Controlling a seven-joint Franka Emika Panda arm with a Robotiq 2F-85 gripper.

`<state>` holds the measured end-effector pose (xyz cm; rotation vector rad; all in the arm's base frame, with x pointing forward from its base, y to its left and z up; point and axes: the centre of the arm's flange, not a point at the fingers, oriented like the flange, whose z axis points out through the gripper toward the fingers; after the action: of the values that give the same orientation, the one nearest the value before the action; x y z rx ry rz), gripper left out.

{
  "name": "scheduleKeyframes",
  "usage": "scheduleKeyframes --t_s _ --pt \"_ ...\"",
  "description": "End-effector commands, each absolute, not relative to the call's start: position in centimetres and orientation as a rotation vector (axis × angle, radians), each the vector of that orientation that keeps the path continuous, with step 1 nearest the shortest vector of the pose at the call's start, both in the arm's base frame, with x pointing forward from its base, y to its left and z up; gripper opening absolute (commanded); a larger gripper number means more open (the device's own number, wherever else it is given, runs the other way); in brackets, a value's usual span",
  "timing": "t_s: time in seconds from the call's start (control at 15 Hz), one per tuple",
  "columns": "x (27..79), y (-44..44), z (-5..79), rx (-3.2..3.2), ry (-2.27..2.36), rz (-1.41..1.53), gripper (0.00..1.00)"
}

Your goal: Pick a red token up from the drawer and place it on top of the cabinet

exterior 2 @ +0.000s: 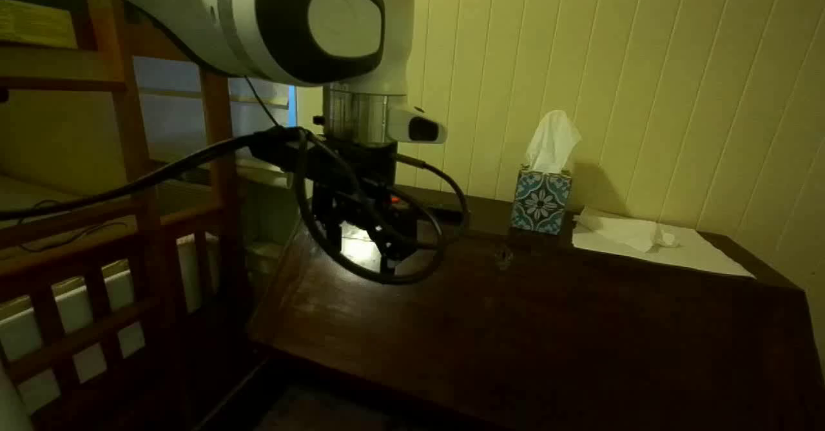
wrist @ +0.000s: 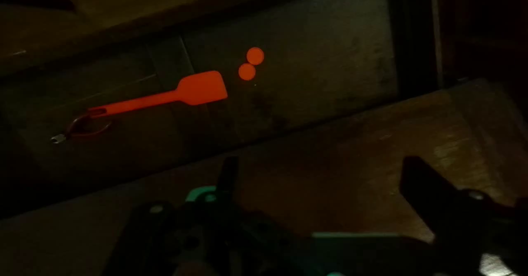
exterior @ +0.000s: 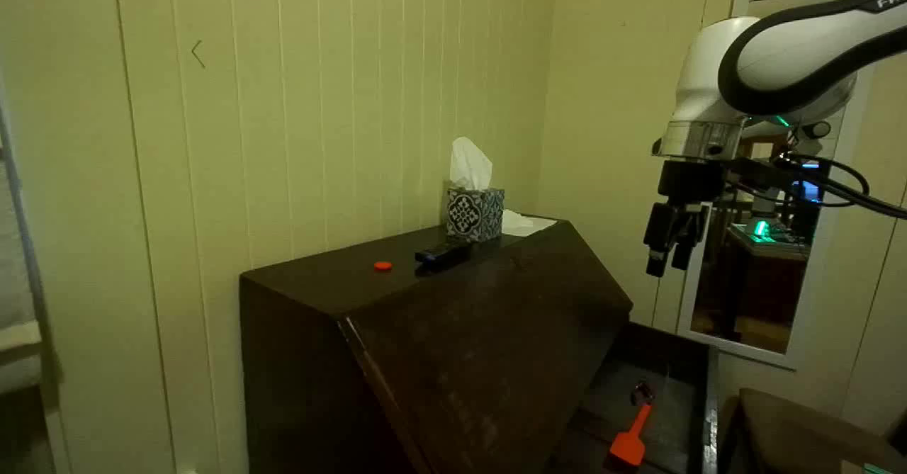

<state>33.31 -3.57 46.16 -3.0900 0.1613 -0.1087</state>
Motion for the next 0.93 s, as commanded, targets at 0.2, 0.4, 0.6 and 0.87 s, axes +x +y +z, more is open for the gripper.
scheduleKeyframes --t_s 0.2,0.4,0.6,0.87 --pt "33.3 -3.6 46.2 -3.09 0.161 -0.109 1.0" --pt "33.3 -3.6 46.2 -3.09 0.161 -0.109 1.0" --pt "33.3 -3.6 46.2 -3.09 0.161 -0.109 1.0" --pt "35.6 -5.3 43.8 -3.062 0.151 -0.104 1.0"
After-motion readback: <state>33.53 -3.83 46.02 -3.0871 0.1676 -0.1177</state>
